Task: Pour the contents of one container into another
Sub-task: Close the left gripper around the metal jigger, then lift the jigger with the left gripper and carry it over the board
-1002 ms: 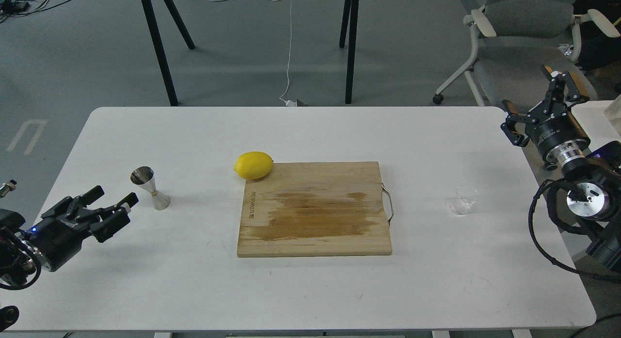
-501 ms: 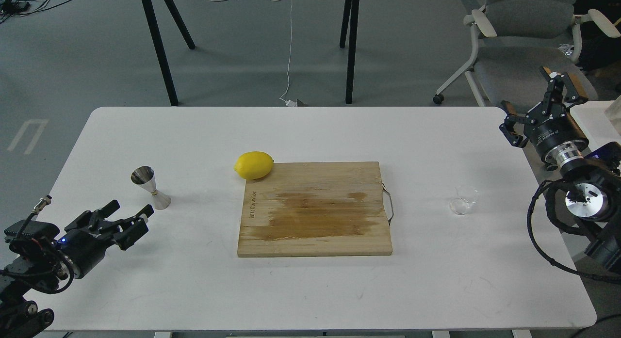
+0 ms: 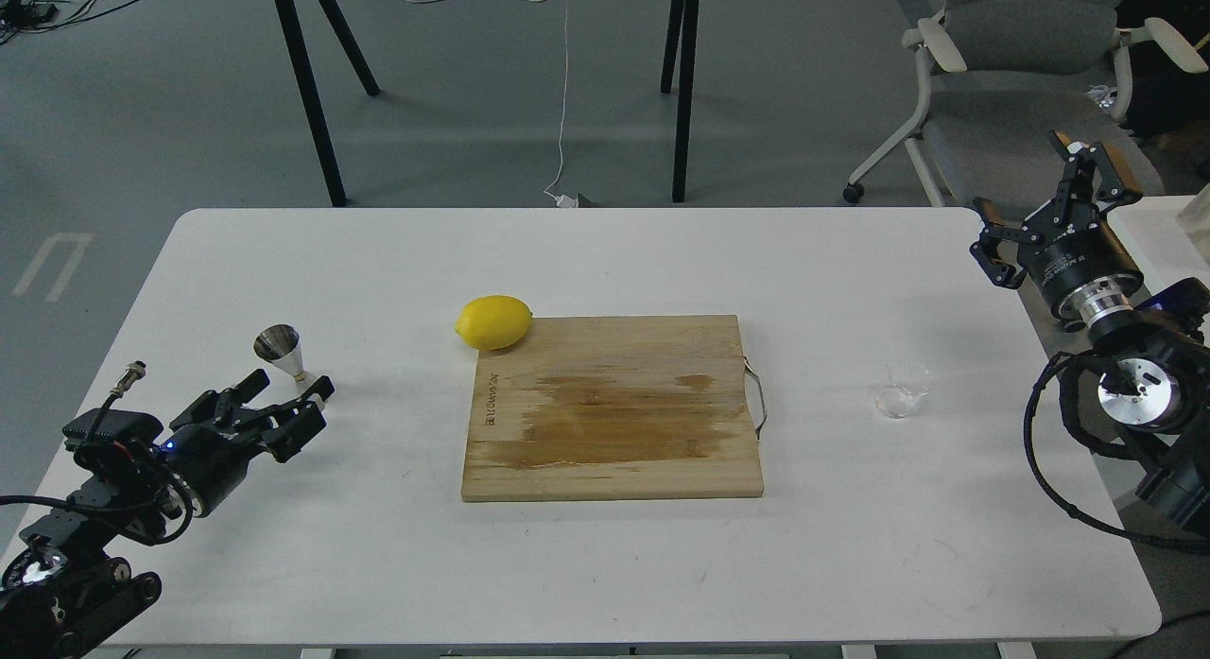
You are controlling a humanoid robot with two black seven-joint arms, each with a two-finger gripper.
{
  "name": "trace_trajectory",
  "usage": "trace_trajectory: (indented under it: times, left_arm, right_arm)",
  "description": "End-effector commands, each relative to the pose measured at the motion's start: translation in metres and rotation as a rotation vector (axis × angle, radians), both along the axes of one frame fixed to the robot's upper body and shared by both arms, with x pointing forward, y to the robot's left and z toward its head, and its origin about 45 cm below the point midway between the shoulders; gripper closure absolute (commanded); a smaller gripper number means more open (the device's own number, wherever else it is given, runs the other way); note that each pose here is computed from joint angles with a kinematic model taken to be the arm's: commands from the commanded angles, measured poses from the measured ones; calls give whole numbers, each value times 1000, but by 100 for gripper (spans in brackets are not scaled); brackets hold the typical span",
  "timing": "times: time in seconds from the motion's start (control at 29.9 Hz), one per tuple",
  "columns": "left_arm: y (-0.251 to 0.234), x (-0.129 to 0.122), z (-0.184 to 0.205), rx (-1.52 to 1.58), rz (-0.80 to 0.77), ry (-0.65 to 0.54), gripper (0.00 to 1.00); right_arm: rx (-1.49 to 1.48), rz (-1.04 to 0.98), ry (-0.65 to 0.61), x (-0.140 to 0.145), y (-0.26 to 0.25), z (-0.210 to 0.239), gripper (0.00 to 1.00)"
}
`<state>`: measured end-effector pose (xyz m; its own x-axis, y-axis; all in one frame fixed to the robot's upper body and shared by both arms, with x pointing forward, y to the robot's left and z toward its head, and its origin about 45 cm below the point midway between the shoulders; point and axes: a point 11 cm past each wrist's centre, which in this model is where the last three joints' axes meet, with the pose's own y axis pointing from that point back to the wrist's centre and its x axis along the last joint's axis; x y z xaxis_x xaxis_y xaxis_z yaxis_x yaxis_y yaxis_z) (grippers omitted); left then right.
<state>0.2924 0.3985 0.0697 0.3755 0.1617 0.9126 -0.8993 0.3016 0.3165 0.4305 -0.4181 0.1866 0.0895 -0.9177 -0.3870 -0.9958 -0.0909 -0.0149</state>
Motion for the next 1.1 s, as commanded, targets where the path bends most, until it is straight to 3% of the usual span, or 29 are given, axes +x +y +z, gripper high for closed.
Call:
trace_trajectory:
  times: [0.0,0.7,0.9,1.07]
  left_arm:
    - [-2,4,-5,4,13,1,1]
    - [-26,39,-14,4,47,-25,4]
    - [-24,42,-20,32,71,-13,14]
    - [-21,43,-24,50,86,-4,28]
  right_arm:
    - [0,-1,1,0,0,-1,0]
    - [-3,-6,6,-3,-3,-2,0]
    - [-3,-6,6,-3,-3,-2,0]
    - [-2,-5,7,-3,-3,-3,0]
